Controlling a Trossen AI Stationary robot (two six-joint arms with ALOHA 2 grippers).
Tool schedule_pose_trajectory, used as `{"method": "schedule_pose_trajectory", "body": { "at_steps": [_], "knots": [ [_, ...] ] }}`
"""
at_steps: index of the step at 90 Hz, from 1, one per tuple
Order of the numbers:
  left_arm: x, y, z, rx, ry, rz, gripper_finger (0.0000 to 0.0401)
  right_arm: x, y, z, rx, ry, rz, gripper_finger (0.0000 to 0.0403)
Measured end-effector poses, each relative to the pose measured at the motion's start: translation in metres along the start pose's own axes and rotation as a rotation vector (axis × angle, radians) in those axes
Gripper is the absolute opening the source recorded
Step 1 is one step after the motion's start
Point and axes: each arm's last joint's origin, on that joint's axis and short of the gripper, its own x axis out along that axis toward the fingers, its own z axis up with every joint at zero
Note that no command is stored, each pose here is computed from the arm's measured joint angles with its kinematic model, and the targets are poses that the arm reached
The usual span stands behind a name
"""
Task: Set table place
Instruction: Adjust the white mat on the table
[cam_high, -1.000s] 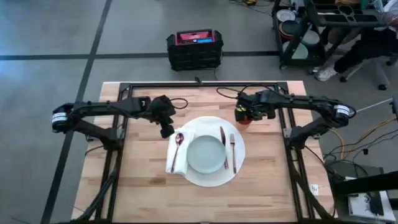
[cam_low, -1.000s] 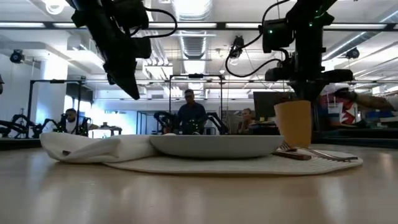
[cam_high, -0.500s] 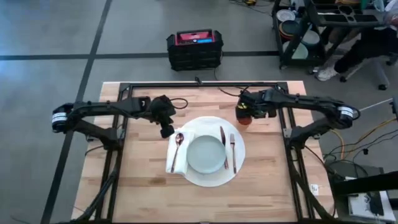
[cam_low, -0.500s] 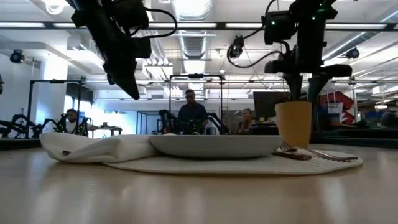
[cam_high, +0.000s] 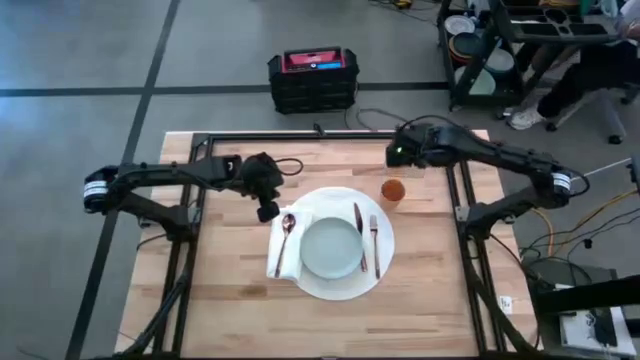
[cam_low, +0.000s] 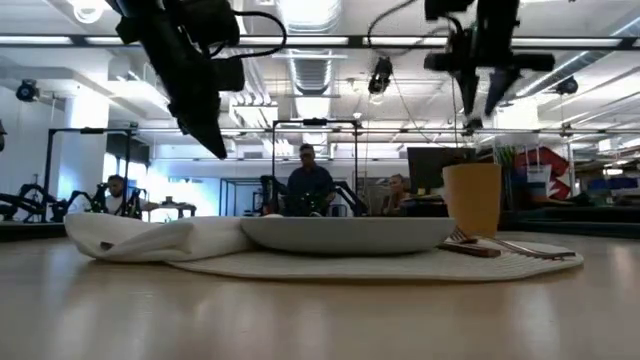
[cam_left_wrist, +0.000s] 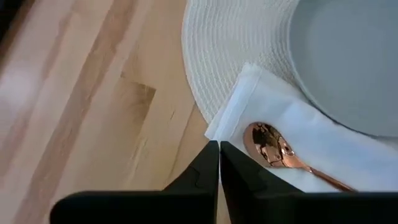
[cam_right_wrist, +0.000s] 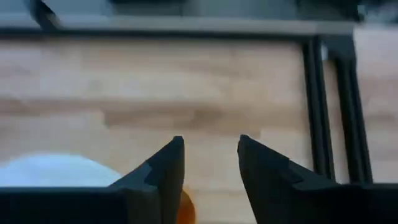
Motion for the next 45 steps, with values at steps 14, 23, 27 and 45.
{"method": "schedule_pose_trajectory", "body": {
  "at_steps": [14, 23, 27, 45],
  "knots": [
    [-0.002, 0.006, 0.018, 0.127, -0.182, 0.085, 0.0000, -0.043, -0.005, 0.026, -0.026, -0.133, 0.098, 0.0052],
    [-0.002, 0.017, 0.034, 0.102, -0.335, 0.130, 0.0000, -0.065, -0.013, 0.034, -0.032, -0.206, 0.129, 0.0011],
    [0.000, 0.025, 0.038, 0.066, -0.362, 0.082, 0.0000, -0.074, -0.016, 0.037, -0.021, -0.221, 0.138, 0.0008],
    [0.053, 0.062, 0.043, -0.098, -0.107, -0.185, 0.0000, -0.104, -0.031, 0.039, -0.026, -0.251, 0.205, 0.0002]
  ]
}}
